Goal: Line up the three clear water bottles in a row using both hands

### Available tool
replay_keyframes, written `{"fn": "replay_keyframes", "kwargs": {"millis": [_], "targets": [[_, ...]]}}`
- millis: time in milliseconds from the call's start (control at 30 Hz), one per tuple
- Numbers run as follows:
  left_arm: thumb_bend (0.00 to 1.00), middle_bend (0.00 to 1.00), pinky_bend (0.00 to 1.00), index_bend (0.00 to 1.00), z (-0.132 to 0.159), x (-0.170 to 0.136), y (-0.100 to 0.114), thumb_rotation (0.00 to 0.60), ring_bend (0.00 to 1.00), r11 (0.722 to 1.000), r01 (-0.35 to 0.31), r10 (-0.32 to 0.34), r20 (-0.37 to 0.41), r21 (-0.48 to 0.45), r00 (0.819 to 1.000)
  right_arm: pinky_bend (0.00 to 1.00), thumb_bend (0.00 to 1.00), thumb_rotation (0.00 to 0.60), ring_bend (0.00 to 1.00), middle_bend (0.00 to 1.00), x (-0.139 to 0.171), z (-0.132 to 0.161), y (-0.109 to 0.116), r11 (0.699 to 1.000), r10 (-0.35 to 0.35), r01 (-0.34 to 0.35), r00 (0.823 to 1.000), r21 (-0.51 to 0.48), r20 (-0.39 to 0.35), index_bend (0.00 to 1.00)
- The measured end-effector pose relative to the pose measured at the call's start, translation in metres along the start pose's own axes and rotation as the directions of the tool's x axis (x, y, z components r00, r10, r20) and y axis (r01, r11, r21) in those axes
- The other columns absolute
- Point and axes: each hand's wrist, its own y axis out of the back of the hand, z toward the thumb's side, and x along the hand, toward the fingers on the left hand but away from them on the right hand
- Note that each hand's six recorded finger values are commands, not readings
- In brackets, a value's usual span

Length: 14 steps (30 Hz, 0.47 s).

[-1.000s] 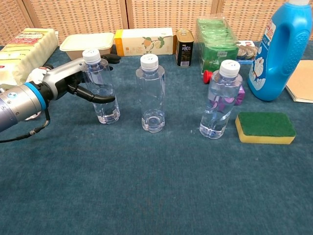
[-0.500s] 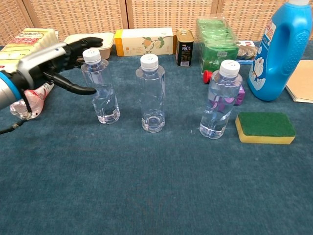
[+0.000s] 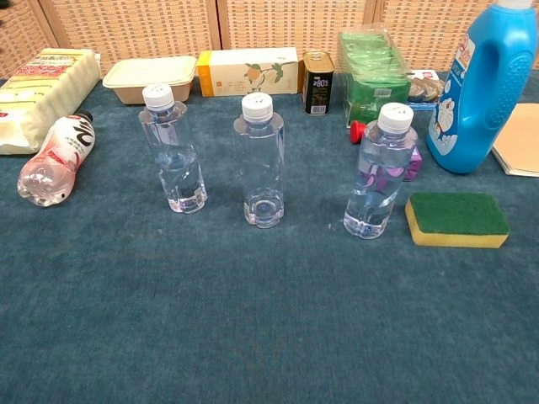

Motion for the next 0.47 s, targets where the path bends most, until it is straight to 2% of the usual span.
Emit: {"fn": "replay_keyframes", "kwargs": {"millis": [100,167,300,467], "targets": [[0.13,0.0,0.08,0.0,-0.011,-0.043,0.019,0.6,0.0,0.996,-0.042,0.049,-0.082,0.084,0.995,0.14,0.0,0.6,0.0,0.01,0.002,0.0,0.002,1.0,-0.006,0.006,1.0,0.003,0.001,0.1],[0.12,0.0,0.07,0.0,-0.017,-0.068,0.024,0.6,0.0,0.991,-0.06,0.076,-0.134,0.116,0.988,0.14,0.0,0.6,0.0,0.01,0.004,0.0,0.004,1.0,-0.01,0.01,1.0,0.004,0.002,0.1],[0.12,0.0,0.07,0.0,-0.027,-0.118,0.033,0.6,0.0,0.982,-0.103,0.141,-0.246,0.16,0.959,0.13,0.0,0.6,0.0,0.01,0.006,0.001,0.008,1.0,-0.027,0.027,1.0,0.005,0.002,0.09],[0.11,0.0,0.07,0.0,-0.03,-0.147,0.037,0.6,0.0,0.966,-0.114,0.183,-0.303,0.231,0.935,0.12,0.0,0.6,0.0,0.01,0.008,-0.001,0.011,0.999,-0.043,0.043,0.999,0.014,0.012,0.09]]}}
